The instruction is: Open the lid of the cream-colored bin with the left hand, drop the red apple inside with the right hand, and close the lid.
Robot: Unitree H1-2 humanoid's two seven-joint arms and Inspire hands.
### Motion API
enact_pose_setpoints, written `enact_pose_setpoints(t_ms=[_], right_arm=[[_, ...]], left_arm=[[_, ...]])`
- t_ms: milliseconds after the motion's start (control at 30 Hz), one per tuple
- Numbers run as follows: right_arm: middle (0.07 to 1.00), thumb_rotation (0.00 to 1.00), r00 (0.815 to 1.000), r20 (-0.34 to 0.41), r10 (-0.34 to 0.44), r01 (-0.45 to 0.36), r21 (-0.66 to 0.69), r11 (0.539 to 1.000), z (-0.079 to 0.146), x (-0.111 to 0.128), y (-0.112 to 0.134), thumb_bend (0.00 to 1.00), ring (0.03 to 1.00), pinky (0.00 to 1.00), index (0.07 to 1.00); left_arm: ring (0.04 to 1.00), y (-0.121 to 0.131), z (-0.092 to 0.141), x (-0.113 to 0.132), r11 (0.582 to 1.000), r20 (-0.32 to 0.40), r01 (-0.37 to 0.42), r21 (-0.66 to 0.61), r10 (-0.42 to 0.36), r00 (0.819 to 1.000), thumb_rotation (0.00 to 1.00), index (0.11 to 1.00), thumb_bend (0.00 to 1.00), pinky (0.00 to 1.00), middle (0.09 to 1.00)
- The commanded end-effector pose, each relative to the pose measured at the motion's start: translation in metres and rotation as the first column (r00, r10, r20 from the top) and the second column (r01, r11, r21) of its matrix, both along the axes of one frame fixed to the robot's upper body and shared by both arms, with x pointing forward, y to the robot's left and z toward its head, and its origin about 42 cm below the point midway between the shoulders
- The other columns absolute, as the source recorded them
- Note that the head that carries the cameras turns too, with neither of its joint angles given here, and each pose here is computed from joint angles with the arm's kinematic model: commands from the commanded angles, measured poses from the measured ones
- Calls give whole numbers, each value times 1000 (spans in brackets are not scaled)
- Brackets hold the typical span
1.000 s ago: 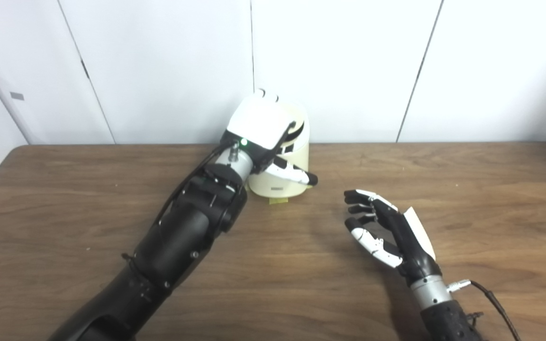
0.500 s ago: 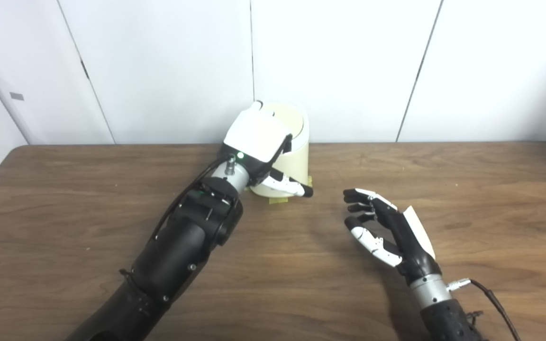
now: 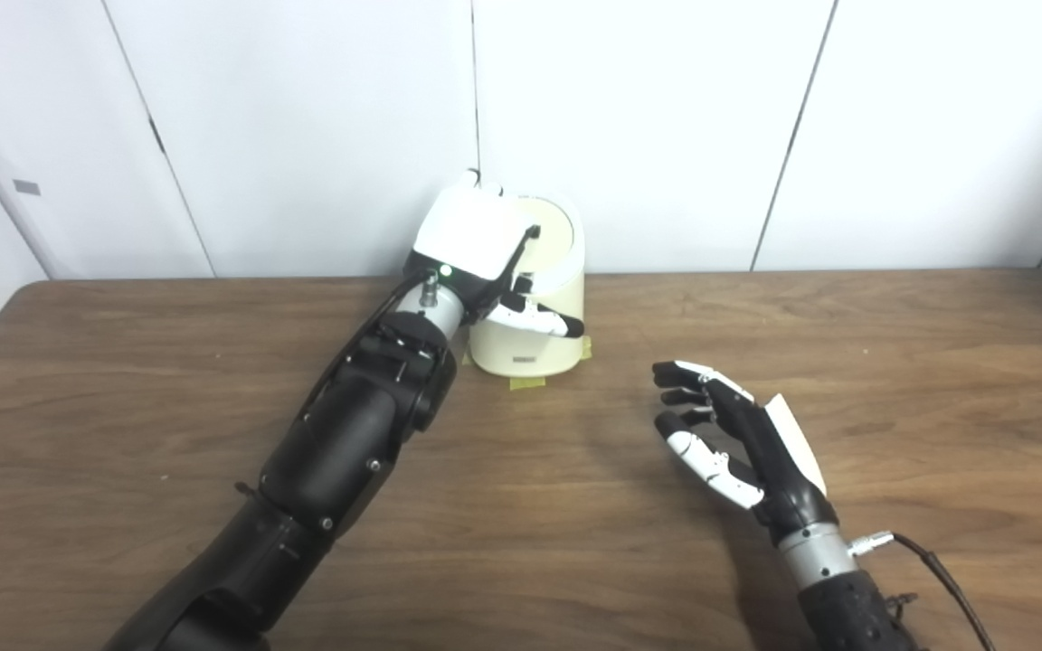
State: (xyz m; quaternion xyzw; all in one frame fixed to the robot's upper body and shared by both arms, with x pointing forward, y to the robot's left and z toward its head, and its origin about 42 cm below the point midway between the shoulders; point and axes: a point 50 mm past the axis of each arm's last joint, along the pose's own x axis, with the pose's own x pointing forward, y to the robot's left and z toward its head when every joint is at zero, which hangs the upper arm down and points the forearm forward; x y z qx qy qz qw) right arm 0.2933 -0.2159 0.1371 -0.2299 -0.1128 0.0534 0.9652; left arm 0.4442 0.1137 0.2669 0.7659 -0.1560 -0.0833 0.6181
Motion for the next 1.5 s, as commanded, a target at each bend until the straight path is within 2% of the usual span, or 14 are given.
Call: enact_pose_setpoints(t_ms=[0,200,300,533,633,700,733,833,900,967,1067,1133,1267,1467], right_arm=[[775,698,997,69,18,-17,-9,1000,18,7,1,288,741,629,772],[772,681,997,74,22,-20,-19,1000,19,7,1,281,738,628,771],[766,679,997,77,16,-15,-17,1000,19,6,1,286,731,620,766],[763,667,996,82,20,-18,-22,1000,19,6,0,282,728,615,766],[769,669,997,70,14,-13,-16,1000,20,6,2,284,735,623,770],[767,674,998,67,8,-7,-8,1000,20,5,3,300,731,625,768],[767,677,998,68,7,-7,-4,1000,20,5,3,302,730,625,768],[766,686,997,75,9,-9,-5,1000,20,5,2,308,731,630,767],[763,684,997,80,9,-8,-10,1000,20,6,1,301,728,624,764],[758,660,996,86,7,-6,-5,1000,20,7,0,283,724,618,760],[738,554,993,115,-8,9,-3,1000,20,7,-1,225,700,585,740],[725,512,990,137,-29,29,3,1000,19,8,-3,212,687,572,726],[704,486,984,158,-78,78,9,997,18,9,-5,225,659,545,697],[697,439,977,171,-125,123,25,992,17,9,-7,242,657,552,688]], left_arm=[[934,12,5,11,998,-10,-56,4,56,998,869,793,935,1000,832],[934,11,14,3,999,15,-32,-36,32,999,882,803,937,1000,838],[888,12,31,-5,982,121,49,-180,-27,992,836,778,870,1000,803],[847,19,85,-27,890,410,230,-394,-53,911,822,789,712,1000,783],[835,29,101,-42,838,473,287,-464,-40,880,805,780,693,1000,777],[807,41,101,-55,801,489,305,-515,-17,872,772,766,670,1000,771],[801,47,97,-60,783,487,305,-542,-3,873,776,767,659,1000,771],[800,67,74,-78,682,424,305,-665,9,905,773,775,587,905,785],[794,82,53,-89,564,364,305,-768,-8,931,727,768,495,753,783],[797,100,28,-99,452,302,272,-850,-7,953,760,763,403,705,788],[809,123,-7,-111,258,198,199,-945,-32,980,843,782,329,727,806],[811,136,-31,-122,144,138,148,-978,-80,987,777,787,290,748,811],[790,149,-66,-139,80,60,70,-994,-115,992,572,768,273,718,795],[793,151,-97,-155,27,-21,-17,-999,-123,992,401,772,239,732,798]])
